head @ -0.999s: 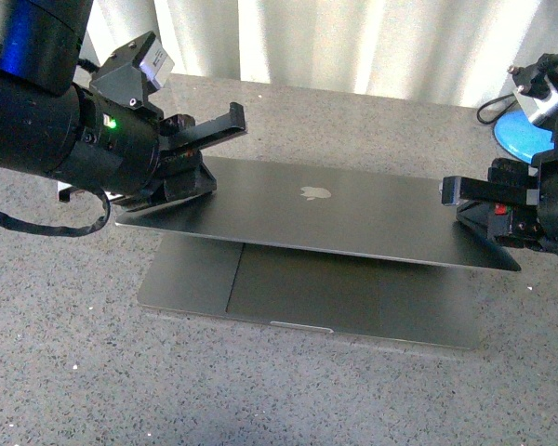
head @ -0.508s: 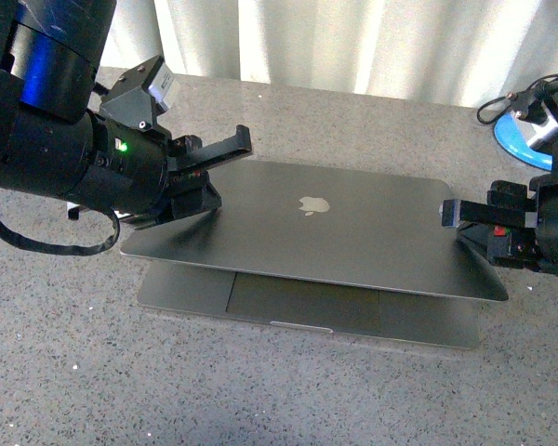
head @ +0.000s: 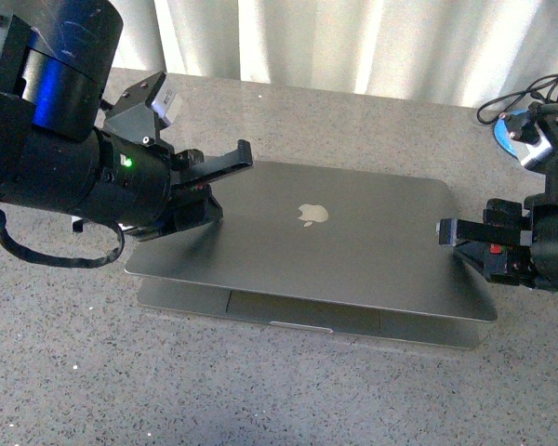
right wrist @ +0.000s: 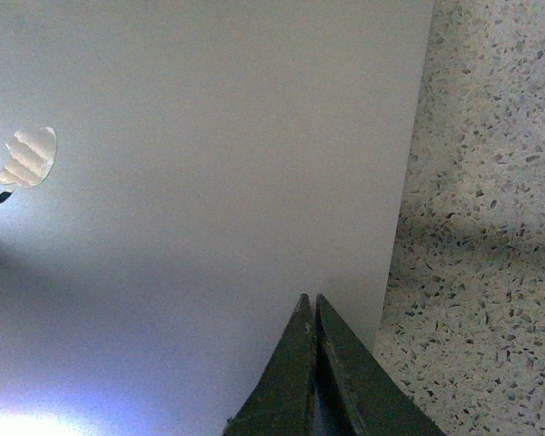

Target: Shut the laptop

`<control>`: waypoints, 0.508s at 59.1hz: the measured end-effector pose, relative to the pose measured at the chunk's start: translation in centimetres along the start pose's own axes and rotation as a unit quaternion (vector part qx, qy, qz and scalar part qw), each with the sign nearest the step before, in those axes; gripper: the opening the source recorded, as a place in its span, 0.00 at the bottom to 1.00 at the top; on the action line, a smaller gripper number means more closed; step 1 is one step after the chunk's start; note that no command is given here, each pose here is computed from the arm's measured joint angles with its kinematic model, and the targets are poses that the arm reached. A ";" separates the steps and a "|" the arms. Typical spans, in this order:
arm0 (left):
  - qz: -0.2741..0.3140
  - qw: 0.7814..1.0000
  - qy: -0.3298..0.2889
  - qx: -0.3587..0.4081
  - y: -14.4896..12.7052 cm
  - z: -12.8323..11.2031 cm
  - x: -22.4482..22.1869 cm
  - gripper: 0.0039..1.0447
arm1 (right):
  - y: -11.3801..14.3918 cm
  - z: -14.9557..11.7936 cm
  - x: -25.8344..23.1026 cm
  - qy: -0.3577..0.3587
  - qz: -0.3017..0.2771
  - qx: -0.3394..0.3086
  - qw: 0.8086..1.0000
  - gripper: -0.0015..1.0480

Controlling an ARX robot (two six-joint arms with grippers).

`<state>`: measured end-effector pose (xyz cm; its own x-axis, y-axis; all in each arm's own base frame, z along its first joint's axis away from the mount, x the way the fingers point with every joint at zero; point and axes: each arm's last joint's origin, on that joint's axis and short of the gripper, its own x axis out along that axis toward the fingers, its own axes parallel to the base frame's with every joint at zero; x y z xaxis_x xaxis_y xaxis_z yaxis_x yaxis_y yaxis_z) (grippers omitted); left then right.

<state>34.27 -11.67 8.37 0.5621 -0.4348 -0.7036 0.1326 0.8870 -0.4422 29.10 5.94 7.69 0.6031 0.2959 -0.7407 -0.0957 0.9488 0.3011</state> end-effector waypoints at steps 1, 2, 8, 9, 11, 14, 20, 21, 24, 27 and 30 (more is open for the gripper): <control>0.000 1.000 0.000 0.000 0.0 0.0 0.0 0.03 | 0.0 0.0 0.0 0.000 0.000 0.000 1.000 0.01; 0.000 1.000 0.001 0.000 0.0 0.0 0.0 0.03 | 0.0 0.0 0.0 0.001 0.000 0.000 1.000 0.01; 0.001 1.000 0.002 -0.001 0.1 -0.1 0.1 0.03 | -0.1 -0.2 0.2 0.003 -0.001 0.002 1.000 0.01; 0.001 1.000 0.002 -0.001 0.1 -0.1 0.1 0.03 | -0.1 -0.2 0.2 0.004 -0.001 0.003 1.000 0.01; 0.001 1.000 0.003 -0.002 0.2 -0.2 0.2 0.03 | -0.1 -0.2 0.2 0.004 0.000 0.003 1.000 0.01; 0.002 1.000 0.003 -0.002 0.3 -0.2 0.2 0.03 | -0.1 -0.2 0.3 0.004 -0.001 0.004 1.000 0.01; 0.003 1.000 0.003 -0.004 0.4 -0.2 0.3 0.03 | -0.1 -0.3 0.4 0.005 -0.001 0.004 1.000 0.01; 0.003 1.000 0.003 -0.004 0.4 -0.2 0.3 0.03 | -0.1 -0.3 0.4 0.006 0.000 0.004 1.000 0.01; 0.002 1.000 0.003 -0.004 0.5 -0.2 0.3 0.03 | -0.1 -0.4 0.4 0.007 -0.001 0.005 1.000 0.01; 0.002 1.000 0.003 -0.005 0.6 -0.2 0.3 0.03 | -0.1 -0.4 0.5 0.008 -0.001 0.005 1.000 0.01; 0.002 1.000 0.003 -0.005 0.6 -0.2 0.3 0.03 | -0.1 -0.5 0.5 0.009 -0.001 0.005 1.000 0.01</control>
<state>34.33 -11.26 7.78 0.5582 -0.4323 -0.7082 0.1216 0.8869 -0.4456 29.05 6.06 6.98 0.5889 0.2964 -0.7519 -0.0873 0.9482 0.3053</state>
